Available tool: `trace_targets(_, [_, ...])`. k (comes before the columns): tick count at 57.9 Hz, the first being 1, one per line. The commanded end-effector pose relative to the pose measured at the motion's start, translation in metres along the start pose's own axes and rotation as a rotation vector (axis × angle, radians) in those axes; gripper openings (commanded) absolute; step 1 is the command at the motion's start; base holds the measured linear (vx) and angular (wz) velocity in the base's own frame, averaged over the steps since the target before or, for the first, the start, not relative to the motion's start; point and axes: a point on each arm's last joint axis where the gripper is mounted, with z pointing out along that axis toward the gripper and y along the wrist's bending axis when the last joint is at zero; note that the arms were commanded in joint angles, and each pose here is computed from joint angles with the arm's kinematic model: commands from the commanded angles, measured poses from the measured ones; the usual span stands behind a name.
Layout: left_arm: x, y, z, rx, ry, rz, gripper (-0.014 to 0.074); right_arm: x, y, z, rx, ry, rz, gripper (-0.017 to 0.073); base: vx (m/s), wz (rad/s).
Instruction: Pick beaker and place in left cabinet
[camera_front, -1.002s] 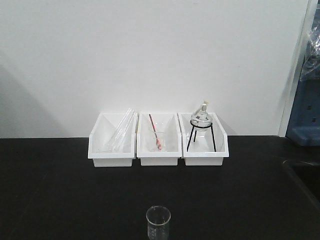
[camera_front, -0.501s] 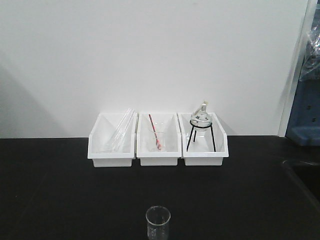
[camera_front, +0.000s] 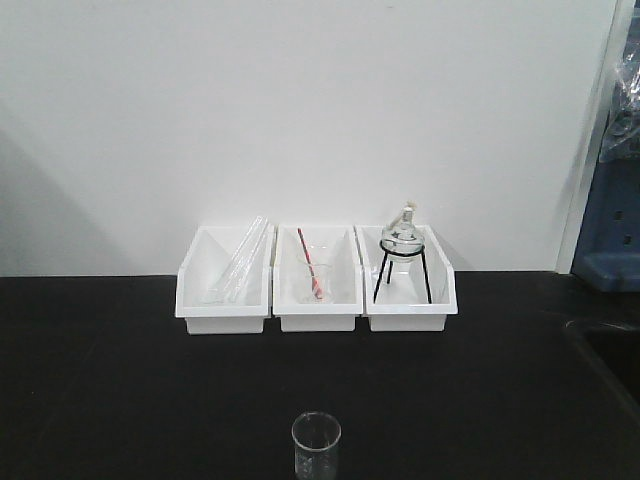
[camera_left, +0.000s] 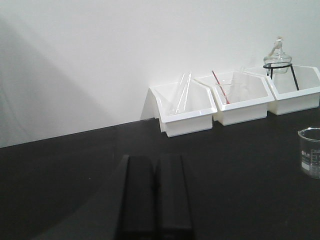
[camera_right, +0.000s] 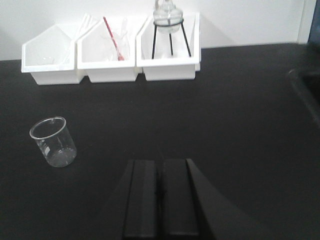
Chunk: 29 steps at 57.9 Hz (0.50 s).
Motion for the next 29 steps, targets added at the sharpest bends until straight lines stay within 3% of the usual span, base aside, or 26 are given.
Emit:
trace_targets(1, [-0.003,0.0,-0.001,-0.007,-0.077,-0.006,0.0001,-0.02,0.003,0.014,-0.02,-0.104,0.027,0.0226,0.0,0.0])
trace_targets(8, [-0.003,0.0,-0.001,-0.007,-0.077,-0.006,0.0001,-0.016,0.003,0.036,-0.023,-0.081,0.044,0.0358,0.0,0.0])
trace_targets(18, [-0.003,0.0,-0.001,-0.007,-0.077,-0.006,0.0001,-0.011,0.002,0.069,-0.023,-0.11,0.14,0.0449,0.0,0.0])
trace_targets(22, [-0.003,0.0,-0.001,-0.007,-0.077,-0.006,0.0001,-0.01,0.005,0.081,-0.057,-0.157,0.088,0.045,0.0,0.0])
trace_targets(29, [-0.003,0.0,-0.001,-0.007,-0.077,-0.006,0.0001,-0.004,0.025,0.101,-0.277,-0.261,-0.131,0.0448,0.0,0.0])
